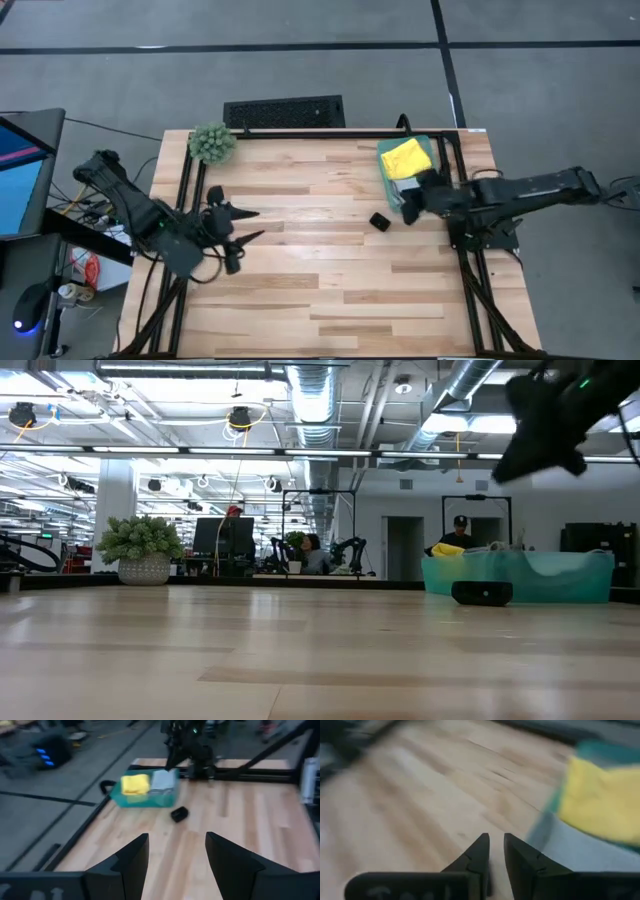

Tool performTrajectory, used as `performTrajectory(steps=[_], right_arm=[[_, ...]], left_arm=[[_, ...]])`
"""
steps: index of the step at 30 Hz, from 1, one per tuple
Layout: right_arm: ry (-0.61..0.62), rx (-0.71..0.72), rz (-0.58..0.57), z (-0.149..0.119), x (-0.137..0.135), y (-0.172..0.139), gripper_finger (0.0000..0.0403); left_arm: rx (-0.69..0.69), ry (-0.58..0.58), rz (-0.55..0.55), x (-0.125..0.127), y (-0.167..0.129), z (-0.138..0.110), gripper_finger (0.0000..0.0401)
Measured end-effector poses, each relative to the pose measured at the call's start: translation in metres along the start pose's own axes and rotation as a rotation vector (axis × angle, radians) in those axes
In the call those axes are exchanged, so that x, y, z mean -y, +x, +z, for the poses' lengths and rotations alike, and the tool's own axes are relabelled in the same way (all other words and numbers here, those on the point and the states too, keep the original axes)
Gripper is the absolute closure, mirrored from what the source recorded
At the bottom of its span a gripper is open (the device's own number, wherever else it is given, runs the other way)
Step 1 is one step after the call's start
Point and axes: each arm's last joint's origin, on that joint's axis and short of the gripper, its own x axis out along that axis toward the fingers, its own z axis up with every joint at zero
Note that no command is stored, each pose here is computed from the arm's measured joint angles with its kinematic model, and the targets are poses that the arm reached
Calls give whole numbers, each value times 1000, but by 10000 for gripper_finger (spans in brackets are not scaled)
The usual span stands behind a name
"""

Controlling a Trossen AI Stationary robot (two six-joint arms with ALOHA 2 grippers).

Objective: Fold microfiber towels
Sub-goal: Return to Home Position

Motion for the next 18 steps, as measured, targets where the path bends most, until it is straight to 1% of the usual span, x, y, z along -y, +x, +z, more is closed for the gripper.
performTrajectory(steps=[2,5,8,11,13,15,17,18], right_arm=[[-50,48,101,-1,1,-18,322],[-140,150,220,-10,2,-36,322],[-128,306,239,-27,9,-40,322],[-108,400,268,-48,17,-35,322],[-121,417,332,-61,18,-31,322],[-124,445,406,-68,17,-31,322],[-127,493,479,-70,15,-34,322],[-118,530,530,-69,13,-38,322]], left_arm=[[0,-8,-65,-9,-8,-1,211],[23,-33,-97,-26,-17,-17,211],[46,-78,-118,-41,-18,-50,211],[72,-142,-203,-49,-13,-90,211],[96,-185,-299,-52,-10,-113,211],[140,-197,-398,-55,-8,-131,211],[198,-206,-458,-60,-7,-145,211],[232,-212,-471,-64,-7,-151,211]])
